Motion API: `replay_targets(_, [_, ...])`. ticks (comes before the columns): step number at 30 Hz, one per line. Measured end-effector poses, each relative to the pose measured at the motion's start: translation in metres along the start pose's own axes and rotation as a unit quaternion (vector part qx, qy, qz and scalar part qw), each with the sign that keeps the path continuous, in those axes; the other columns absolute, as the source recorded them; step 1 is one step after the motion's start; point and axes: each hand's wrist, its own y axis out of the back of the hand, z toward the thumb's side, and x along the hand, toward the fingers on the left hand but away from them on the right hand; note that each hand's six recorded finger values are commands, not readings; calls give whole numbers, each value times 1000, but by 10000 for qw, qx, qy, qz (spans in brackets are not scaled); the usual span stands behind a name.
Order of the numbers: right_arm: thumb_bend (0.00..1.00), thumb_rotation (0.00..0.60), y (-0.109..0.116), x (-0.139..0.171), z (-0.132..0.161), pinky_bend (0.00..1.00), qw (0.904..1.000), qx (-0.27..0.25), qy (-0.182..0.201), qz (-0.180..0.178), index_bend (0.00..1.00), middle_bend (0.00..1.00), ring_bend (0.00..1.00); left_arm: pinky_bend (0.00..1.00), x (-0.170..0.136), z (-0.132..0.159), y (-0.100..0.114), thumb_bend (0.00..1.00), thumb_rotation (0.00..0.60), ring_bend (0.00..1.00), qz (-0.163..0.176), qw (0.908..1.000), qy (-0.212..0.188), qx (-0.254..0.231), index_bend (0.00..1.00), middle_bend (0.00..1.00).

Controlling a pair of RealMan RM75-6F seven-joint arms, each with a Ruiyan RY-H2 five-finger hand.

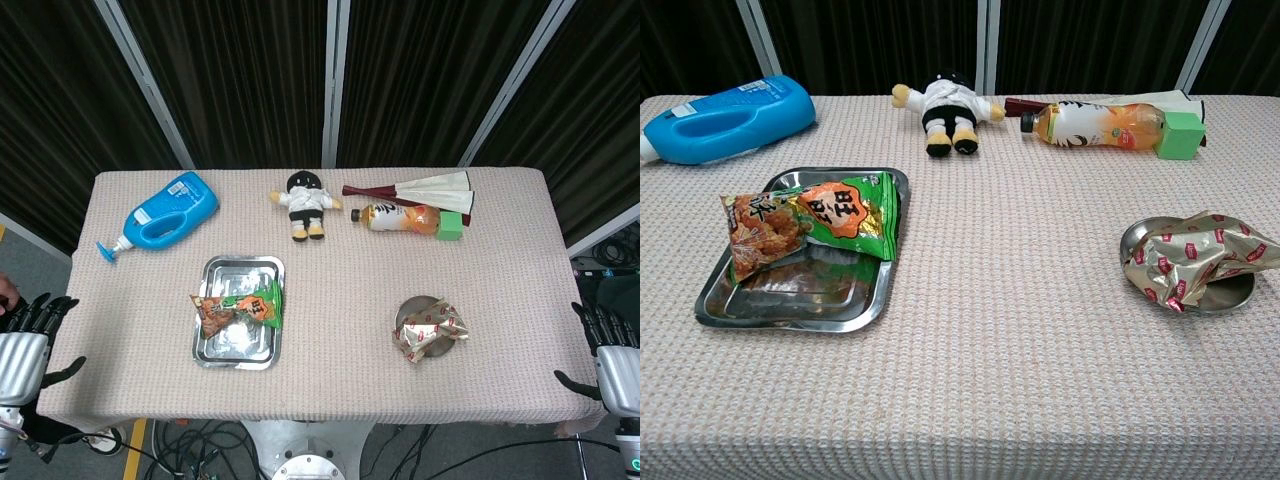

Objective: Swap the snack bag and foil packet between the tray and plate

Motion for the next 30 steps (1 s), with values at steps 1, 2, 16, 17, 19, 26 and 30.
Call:
replay_targets(1, [0,600,0,0,0,0,10000,-2,0,-6,0,8,0,187,0,0,0,145,600,72,-5,10000,2,-5,166,149])
replay_targets(2, [0,600,1,0,0,0,10000,0,-1,-9,0,8,0,186,0,0,0,144,600,72,-8,10000,2,-15,166,149])
replay_targets(16, [0,600,11,-6,0,0,9999,36,-29,-128,0,8,0,173,12,37,-1,91,600,72,-109,9977,-400,-540,155,149])
replay_targets(17, [0,600,12,-7,0,0,9999,48,-24,-139,0,8,0,173,16,46,-2,91,600,71,-133,9971,-475,-585,154,149])
replay_targets(19, [0,600,14,-8,0,0,9999,51,-11,-151,0,8,0,173,23,61,-5,91,600,71,-187,9959,-609,-636,153,149])
replay_targets(26, [0,600,24,-13,2,0,9997,78,25,-222,0,7,0,165,57,132,-31,73,600,48,-617,9846,-1222,-1084,133,112])
replay_targets(30, [0,600,26,-12,-1,0,9997,79,-26,-213,0,5,0,164,73,168,-46,71,600,37,-770,9785,-1462,-1234,124,87])
